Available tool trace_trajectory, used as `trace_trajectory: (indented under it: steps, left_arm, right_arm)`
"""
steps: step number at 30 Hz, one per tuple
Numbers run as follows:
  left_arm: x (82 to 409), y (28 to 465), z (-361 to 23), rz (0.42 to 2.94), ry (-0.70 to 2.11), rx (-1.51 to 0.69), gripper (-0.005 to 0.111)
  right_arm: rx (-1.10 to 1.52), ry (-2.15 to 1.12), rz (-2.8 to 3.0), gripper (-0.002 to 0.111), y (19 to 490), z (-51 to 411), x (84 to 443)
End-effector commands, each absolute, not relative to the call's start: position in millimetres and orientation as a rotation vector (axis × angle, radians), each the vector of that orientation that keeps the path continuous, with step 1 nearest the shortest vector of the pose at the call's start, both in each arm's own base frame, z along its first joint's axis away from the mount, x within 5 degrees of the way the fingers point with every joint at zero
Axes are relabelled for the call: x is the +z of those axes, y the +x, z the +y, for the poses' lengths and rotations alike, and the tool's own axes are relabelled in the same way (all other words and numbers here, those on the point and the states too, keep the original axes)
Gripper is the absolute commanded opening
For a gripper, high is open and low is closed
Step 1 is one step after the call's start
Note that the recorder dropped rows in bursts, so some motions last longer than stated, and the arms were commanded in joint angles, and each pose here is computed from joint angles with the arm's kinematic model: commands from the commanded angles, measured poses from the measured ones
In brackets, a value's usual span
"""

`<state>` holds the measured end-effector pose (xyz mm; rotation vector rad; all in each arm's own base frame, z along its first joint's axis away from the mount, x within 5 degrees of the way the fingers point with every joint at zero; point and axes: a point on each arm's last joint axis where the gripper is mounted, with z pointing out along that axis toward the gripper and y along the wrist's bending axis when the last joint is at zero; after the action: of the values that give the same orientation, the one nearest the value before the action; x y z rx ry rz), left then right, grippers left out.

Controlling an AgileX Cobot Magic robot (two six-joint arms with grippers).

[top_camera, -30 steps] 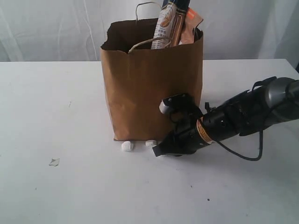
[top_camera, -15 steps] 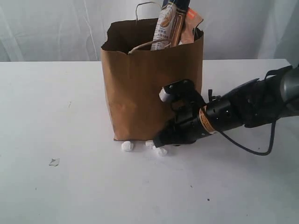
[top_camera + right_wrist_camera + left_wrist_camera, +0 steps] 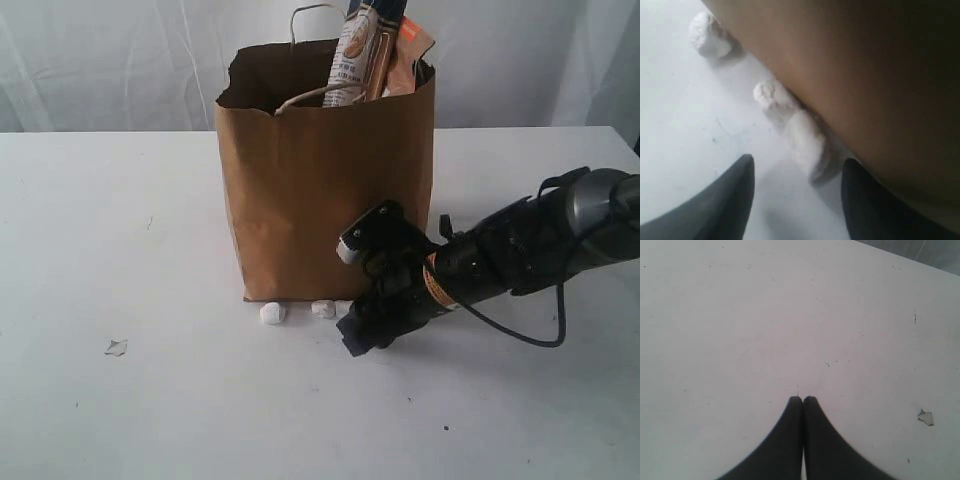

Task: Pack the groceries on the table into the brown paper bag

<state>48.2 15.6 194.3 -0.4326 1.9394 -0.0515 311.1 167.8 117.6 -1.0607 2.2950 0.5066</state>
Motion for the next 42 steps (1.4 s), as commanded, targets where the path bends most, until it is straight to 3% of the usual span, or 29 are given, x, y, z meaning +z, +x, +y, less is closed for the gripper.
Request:
trace_trajectory:
  steps: [1,4,11,22,25,29,42]
  left_arm:
    - [193,48,16,1.939,-0.434,-0.054,0.000]
    - [193,48,16,1.939,-0.434,-0.054,0.000]
    - [193,48,16,1.939,-0.434,-0.054,0.000]
    - [193,48,16,1.939,-0.434,-0.054,0.000]
    - [193,48,16,1.939,-0.434,-0.054,0.000]
    - [193,48,16,1.939,-0.434,-0.054,0.000]
    - [193,48,16,1.939,-0.434,-0.054,0.000]
  right_arm:
    - [0.480,-1.061,2.228,0.049,312,168,138]
    - [0.391,-1.027,2.227,0.048,320,165,140]
    - [0.498,-1.080,2.249,0.048,315,172,127]
    - [0.469,-1.018,2.288,0.038,325,175,114]
    - [0.488,-1.023,2.281,0.026,326,177,115]
    - [0.523,-1.034,2.276,0.000,324,179,116]
    - [0.749,-0.861,2.317,0.000,314,184,149]
